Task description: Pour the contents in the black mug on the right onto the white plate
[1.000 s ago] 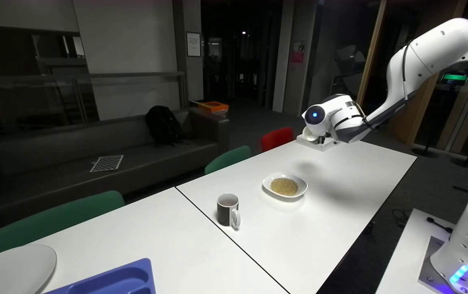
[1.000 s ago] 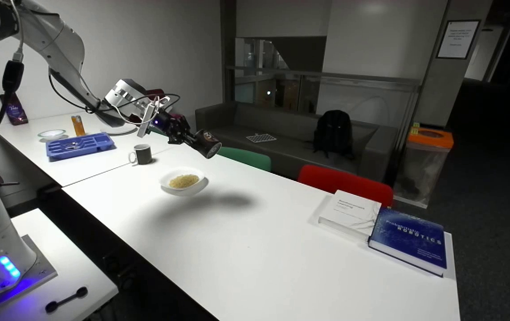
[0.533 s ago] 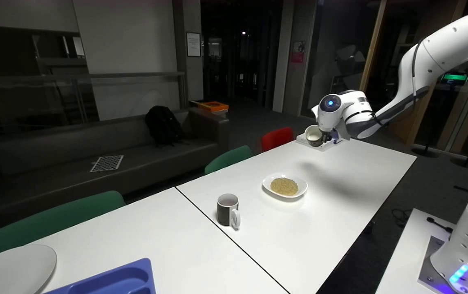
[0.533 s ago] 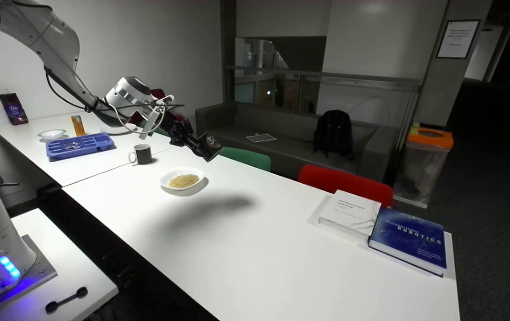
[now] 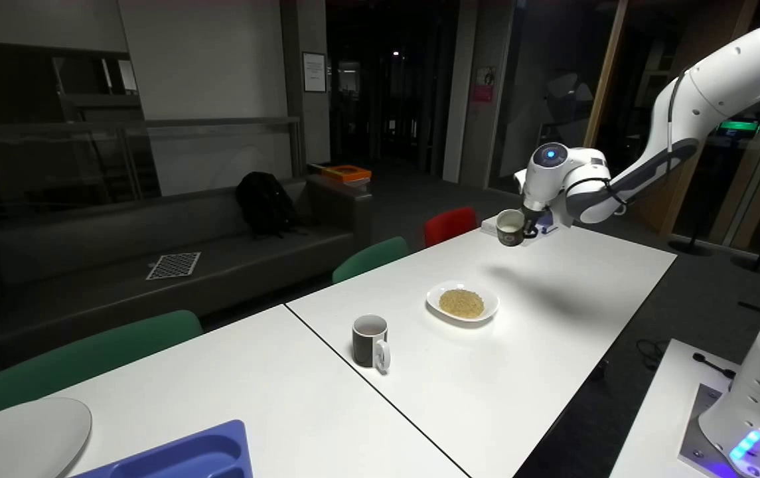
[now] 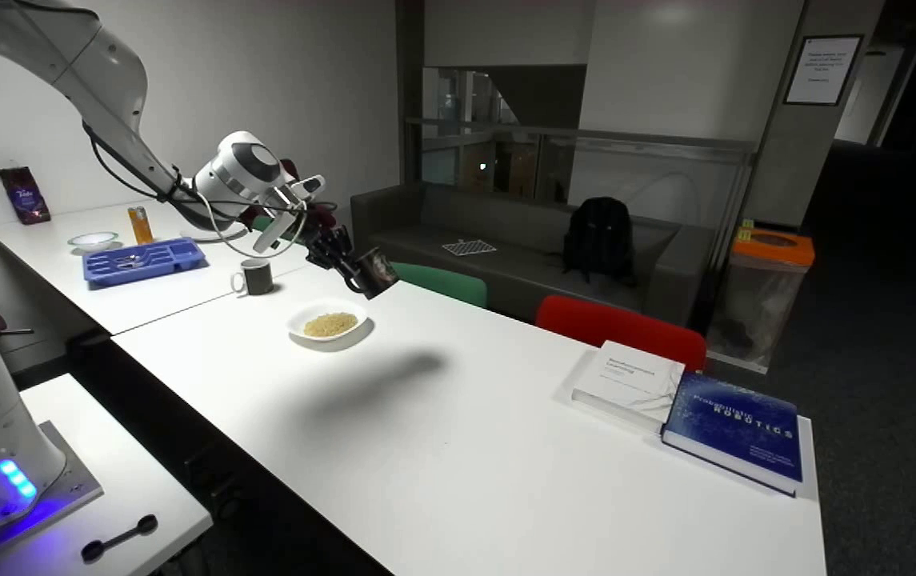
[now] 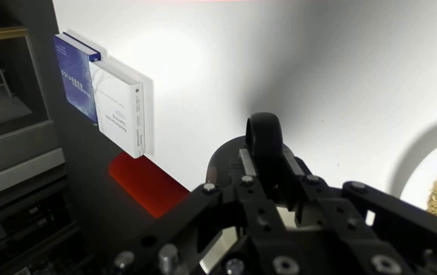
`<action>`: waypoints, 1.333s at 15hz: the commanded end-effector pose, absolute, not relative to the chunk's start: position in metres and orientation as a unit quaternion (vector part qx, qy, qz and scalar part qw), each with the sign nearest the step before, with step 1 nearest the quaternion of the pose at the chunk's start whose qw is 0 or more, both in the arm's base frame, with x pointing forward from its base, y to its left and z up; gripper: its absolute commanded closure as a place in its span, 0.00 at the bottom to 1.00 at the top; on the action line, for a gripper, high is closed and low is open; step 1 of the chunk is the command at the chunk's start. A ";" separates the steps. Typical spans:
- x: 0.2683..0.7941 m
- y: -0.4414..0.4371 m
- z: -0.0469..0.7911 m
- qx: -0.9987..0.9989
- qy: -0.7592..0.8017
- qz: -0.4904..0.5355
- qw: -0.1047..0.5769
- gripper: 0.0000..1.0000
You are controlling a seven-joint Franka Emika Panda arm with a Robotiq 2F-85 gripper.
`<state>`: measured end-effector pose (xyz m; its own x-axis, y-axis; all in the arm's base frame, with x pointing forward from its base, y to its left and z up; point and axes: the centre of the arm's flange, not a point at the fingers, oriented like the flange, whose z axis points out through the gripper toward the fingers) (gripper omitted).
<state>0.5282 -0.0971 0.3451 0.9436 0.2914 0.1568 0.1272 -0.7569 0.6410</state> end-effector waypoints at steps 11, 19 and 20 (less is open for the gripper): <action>0.534 -0.104 0.345 0.939 0.172 0.169 0.244 0.95; 0.530 -0.122 0.317 0.948 0.179 0.180 0.194 0.95; 0.529 -0.125 0.314 0.948 0.181 0.181 0.188 0.95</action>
